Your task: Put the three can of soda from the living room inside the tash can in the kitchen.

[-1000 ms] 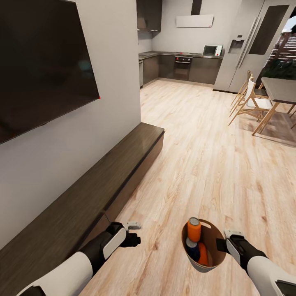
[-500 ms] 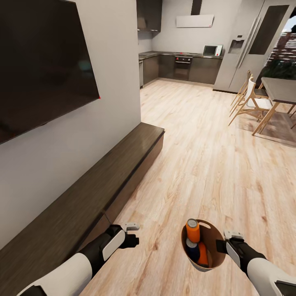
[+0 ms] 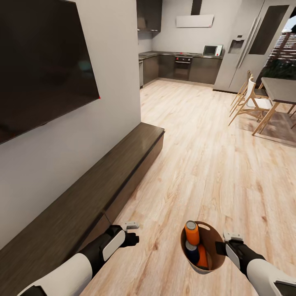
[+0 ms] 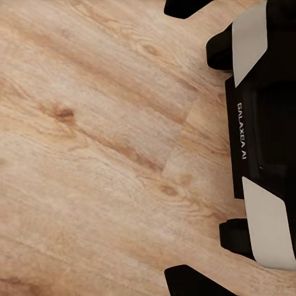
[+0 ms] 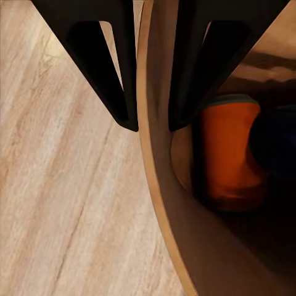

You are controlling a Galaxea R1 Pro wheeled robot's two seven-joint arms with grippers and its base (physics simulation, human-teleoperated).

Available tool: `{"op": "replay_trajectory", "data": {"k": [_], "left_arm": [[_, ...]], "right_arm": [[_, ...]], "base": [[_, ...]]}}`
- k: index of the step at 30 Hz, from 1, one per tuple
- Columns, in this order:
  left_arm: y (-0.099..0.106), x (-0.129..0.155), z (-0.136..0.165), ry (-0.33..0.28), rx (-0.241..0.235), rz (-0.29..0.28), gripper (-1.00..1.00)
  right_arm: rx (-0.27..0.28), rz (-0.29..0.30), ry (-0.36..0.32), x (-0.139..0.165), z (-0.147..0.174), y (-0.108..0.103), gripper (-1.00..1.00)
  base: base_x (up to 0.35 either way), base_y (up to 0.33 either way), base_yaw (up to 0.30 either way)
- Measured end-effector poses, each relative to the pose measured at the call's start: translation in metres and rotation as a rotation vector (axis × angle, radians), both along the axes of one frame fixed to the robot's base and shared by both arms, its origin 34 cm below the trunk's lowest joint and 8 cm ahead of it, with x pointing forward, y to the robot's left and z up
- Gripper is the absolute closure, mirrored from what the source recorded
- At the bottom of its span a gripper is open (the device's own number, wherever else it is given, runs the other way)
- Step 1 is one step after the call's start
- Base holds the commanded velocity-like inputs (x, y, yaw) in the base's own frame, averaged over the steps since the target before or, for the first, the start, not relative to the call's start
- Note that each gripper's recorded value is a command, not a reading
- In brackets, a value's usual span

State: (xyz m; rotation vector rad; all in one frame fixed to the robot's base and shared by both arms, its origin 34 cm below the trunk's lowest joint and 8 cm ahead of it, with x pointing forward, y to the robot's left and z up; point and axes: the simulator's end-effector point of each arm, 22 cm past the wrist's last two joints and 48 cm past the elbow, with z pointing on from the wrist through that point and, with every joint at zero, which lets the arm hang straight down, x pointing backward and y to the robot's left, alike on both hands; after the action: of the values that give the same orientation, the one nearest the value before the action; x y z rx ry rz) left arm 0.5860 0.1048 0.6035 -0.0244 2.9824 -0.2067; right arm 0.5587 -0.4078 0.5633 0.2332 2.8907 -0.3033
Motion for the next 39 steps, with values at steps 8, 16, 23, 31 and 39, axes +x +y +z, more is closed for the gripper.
{"op": "replay_trajectory", "data": {"k": [8, 16, 23, 31, 39], "left_arm": [[0.010, -0.014, -0.011, 0.033, 0.027, 0.009, -1.00], [0.011, -0.018, -0.016, 0.034, 0.037, 0.020, -1.00], [0.011, -0.018, -0.016, 0.033, 0.034, 0.023, -1.00], [0.011, -0.019, -0.017, 0.034, 0.033, 0.025, -1.00], [0.010, -0.019, -0.017, 0.034, 0.033, 0.025, -1.00]], "right_arm": [[0.008, 0.000, 0.020, -0.010, -0.005, 0.006, 1.00], [0.004, -0.004, 0.035, -0.019, -0.008, 0.001, 1.00], [0.003, -0.001, 0.036, -0.020, -0.008, 0.002, 1.00], [0.007, -0.001, 0.037, -0.020, -0.008, 0.003, 1.00], [0.041, 0.026, -0.011, -0.014, -0.009, 0.010, 1.00]], "base": [[0.000, 0.000, 0.000], [0.000, 0.000, 0.000], [0.000, 0.000, 0.000], [0.000, 0.000, 0.000], [0.000, 0.000, 0.000]]}}
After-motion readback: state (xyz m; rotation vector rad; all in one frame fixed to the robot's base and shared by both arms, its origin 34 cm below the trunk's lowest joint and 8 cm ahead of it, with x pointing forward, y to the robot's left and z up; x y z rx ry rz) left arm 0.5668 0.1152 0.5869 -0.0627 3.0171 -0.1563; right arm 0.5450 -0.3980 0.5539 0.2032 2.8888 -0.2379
